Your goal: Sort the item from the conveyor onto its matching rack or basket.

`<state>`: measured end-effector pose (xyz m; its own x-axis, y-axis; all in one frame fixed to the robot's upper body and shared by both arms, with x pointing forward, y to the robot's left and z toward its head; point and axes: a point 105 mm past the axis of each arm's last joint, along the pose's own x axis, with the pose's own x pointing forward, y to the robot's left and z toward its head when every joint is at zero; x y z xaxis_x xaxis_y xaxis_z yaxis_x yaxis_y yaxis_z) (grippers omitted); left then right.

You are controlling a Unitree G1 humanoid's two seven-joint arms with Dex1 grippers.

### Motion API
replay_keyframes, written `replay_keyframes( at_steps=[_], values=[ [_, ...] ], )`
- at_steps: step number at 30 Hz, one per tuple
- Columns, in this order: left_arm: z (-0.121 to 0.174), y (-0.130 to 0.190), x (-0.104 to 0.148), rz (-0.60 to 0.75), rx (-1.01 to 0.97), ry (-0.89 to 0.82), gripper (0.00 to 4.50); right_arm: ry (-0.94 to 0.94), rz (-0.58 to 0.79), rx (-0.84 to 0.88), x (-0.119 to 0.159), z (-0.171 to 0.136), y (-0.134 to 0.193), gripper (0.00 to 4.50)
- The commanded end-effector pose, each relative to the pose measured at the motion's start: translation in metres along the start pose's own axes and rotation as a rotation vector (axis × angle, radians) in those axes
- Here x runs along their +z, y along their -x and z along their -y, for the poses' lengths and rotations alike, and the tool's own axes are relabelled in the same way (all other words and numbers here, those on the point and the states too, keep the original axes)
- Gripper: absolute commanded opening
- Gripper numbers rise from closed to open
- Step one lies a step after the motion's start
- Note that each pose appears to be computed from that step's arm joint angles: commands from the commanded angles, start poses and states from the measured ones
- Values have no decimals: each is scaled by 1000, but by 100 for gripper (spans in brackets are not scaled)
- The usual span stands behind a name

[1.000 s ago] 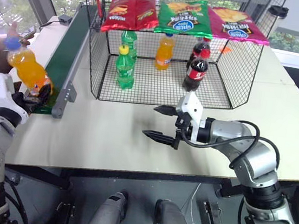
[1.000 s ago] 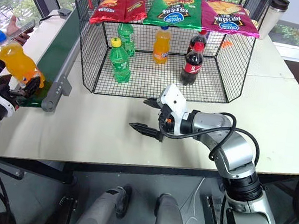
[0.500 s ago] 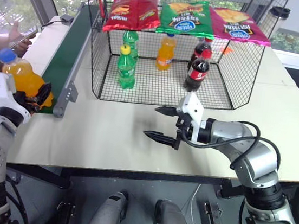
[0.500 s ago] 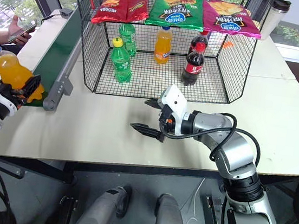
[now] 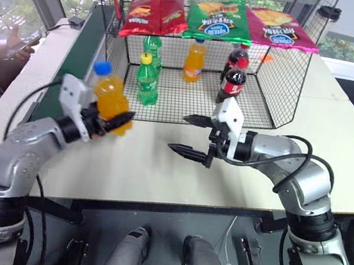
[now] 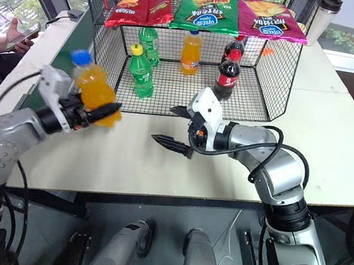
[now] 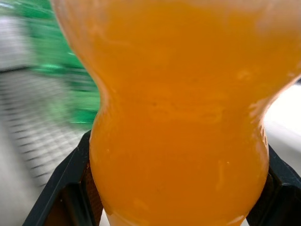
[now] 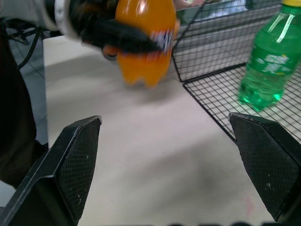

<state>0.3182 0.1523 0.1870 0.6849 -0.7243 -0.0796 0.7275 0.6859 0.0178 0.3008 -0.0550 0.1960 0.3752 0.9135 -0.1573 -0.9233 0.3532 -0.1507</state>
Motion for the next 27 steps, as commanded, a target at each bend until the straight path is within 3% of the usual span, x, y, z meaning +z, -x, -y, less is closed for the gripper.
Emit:
replay_keyframes(
  at_steps=[1, 13, 27],
  values=[
    [26, -19, 9, 4, -159, -102, 298, 42, 43, -7, 16, 2, 2, 450],
    [59, -61, -12, 11, -359, -138, 298, 43, 36, -2, 15, -2, -3, 450],
    [79, -69, -12, 33, -421, -133, 298, 44, 72, -1, 22, 1, -16, 450]
  ],
)
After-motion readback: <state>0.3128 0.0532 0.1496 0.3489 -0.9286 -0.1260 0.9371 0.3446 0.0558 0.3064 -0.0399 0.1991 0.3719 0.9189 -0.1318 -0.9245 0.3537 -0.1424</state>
